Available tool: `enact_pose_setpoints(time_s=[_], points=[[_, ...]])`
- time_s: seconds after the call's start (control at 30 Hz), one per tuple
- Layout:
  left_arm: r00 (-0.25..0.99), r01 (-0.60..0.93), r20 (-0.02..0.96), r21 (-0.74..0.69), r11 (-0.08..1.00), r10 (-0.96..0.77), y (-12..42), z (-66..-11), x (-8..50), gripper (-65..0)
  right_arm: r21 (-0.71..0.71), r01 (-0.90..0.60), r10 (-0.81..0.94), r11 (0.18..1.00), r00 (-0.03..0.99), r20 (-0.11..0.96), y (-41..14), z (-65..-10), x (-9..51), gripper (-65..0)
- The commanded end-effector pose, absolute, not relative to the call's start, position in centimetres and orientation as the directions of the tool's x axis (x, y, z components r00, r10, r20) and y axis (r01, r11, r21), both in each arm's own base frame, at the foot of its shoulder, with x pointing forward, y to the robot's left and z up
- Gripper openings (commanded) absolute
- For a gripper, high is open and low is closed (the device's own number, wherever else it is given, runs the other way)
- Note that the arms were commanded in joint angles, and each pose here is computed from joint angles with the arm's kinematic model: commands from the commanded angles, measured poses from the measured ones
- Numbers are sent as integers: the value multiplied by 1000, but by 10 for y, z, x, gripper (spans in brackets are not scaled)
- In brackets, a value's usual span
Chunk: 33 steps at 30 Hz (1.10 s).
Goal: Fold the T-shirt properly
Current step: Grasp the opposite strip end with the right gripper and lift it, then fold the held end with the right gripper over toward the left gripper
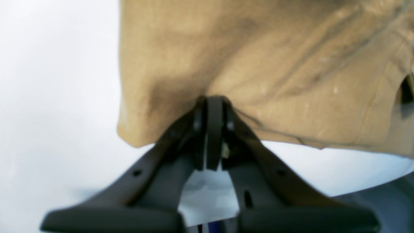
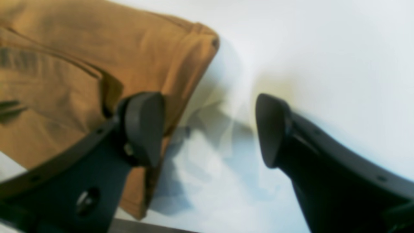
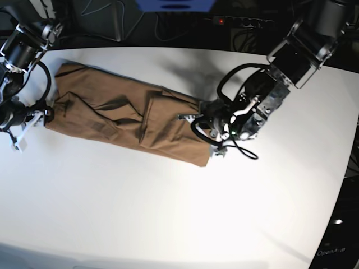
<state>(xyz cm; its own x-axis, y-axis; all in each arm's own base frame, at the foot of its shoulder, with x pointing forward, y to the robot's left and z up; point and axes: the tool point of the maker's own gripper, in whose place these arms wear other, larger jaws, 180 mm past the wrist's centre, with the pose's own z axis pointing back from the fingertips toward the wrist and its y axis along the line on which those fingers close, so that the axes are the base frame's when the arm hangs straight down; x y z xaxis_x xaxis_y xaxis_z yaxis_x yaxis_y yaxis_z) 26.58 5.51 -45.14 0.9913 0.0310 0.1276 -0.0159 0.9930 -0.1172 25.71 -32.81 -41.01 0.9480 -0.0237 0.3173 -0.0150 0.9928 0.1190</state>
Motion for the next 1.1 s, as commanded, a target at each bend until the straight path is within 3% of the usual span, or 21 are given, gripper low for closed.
enact_pose_setpoints(time_s=[0.0,0.9,0.97,1.07], points=[[989,-64,141,73,995,54,109,-471,258,-625,93,-19,-15,995,938,345,-337,-399,263,-207],[990,-61,131,65,996,52,105,-473,254,-625,247,-17,-45,969,968,245,-267,-451,223,-219],[990,-61,131,65,996,52,105,-473,254,-625,247,-17,-45,969,968,245,-267,-451,223,-251],[990,-61,128,65,996,52,105,-473,253,-625,245,-17,-45,969,969,244,-268,-451,223,-387]])
